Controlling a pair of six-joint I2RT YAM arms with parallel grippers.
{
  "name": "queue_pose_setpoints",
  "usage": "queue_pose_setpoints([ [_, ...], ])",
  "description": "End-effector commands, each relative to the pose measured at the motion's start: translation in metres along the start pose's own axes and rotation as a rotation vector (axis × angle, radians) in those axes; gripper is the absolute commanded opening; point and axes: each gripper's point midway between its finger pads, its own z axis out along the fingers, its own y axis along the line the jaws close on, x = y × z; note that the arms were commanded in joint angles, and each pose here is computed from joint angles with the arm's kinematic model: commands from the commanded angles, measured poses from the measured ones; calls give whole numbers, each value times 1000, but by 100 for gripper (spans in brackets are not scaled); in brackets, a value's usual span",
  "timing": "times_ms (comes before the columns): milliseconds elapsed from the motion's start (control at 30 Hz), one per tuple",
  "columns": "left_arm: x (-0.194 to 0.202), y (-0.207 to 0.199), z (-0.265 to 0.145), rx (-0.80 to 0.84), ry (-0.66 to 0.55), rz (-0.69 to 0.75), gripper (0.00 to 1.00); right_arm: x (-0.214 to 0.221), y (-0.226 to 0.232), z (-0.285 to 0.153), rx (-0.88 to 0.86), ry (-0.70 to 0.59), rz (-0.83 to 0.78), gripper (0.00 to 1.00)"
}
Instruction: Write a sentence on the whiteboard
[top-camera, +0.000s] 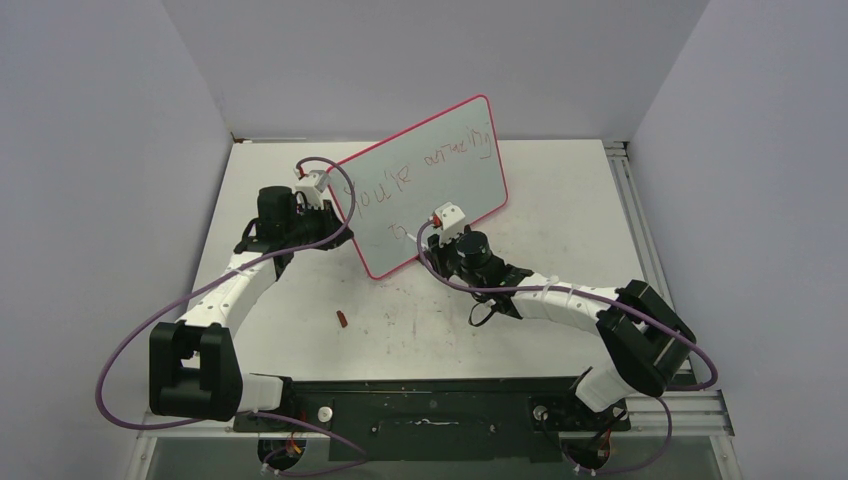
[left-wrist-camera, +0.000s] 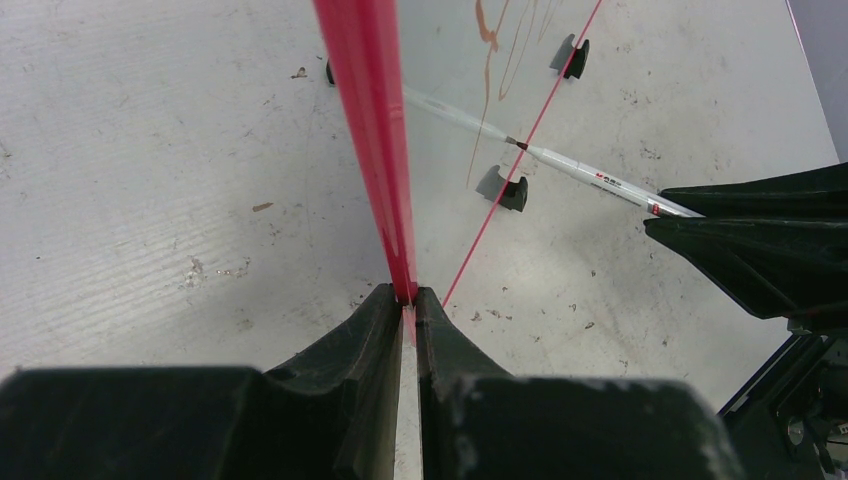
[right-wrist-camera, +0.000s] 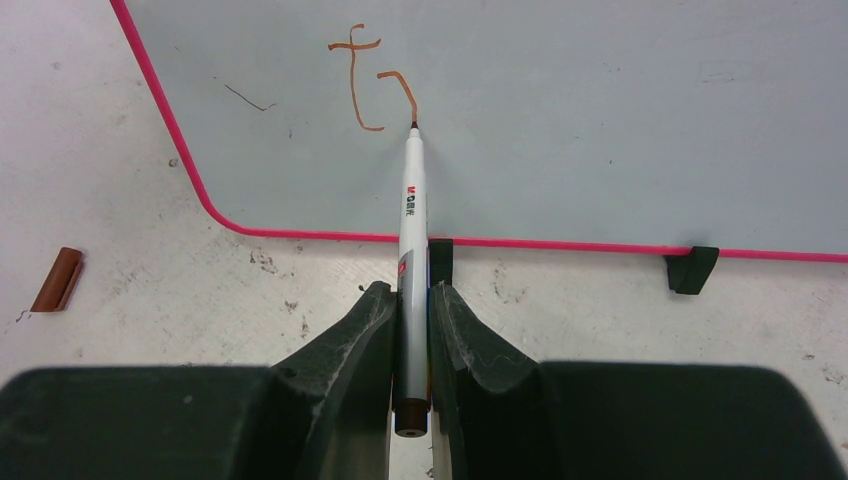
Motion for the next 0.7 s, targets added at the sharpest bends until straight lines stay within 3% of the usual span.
queue_pose_setpoints([
  [0,-23,-18,-4,51,-48,42,7,-25,-1,-5,18,-78,12,5],
  [667,-23,-18,-4,49,-47,42,7,-57,-3,-3,41,-175,27,5],
])
